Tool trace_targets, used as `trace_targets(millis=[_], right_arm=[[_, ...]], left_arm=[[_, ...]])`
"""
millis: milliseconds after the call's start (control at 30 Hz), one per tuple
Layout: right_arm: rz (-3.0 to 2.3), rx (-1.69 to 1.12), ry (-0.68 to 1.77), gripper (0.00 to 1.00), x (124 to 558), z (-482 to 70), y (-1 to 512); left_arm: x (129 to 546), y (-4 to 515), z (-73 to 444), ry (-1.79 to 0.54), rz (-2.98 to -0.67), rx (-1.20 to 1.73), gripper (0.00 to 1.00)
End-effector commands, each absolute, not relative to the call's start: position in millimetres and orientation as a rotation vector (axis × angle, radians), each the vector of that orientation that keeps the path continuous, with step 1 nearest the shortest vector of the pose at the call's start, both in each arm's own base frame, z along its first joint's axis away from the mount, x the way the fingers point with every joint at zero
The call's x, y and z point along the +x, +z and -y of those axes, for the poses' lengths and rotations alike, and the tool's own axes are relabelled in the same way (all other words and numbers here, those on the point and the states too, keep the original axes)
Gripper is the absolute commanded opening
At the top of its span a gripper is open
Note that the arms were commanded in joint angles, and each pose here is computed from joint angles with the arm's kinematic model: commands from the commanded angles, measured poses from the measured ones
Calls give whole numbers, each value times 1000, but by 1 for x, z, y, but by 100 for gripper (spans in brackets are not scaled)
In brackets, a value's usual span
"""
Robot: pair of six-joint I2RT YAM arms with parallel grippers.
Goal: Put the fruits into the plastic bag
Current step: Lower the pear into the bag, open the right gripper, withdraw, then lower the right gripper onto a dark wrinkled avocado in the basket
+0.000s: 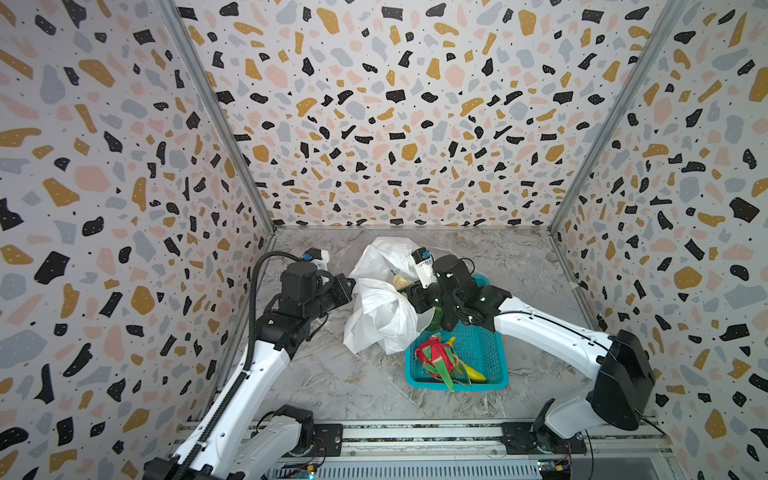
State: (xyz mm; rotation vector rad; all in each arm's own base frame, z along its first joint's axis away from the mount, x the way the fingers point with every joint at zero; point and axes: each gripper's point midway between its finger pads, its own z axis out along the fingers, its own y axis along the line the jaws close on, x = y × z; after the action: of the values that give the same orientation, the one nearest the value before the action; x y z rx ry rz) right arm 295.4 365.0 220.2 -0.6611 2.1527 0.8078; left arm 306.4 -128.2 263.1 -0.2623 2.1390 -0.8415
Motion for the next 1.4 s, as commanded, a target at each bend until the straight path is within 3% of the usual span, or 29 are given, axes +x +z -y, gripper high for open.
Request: trace_targets(millis=[0, 400, 933, 1200, 1367], right_arm=[[-2118, -641, 845, 60, 301, -376, 237], [-2109, -583, 757, 87, 301, -354, 242], [-2047, -279, 594, 87, 287, -243, 252], [-2206, -367, 581, 87, 251, -219, 200], [-2339, -284, 523, 87, 261, -216, 168]], left_arm=[[305, 264, 124, -812, -2131, -257, 0], [308, 258, 124, -802, -2137, -256, 0], [311, 257, 121, -762, -2136, -247, 0], [312, 253, 120, -750, -2142, -244, 0], [313, 252, 121, -751, -2143, -246, 0]])
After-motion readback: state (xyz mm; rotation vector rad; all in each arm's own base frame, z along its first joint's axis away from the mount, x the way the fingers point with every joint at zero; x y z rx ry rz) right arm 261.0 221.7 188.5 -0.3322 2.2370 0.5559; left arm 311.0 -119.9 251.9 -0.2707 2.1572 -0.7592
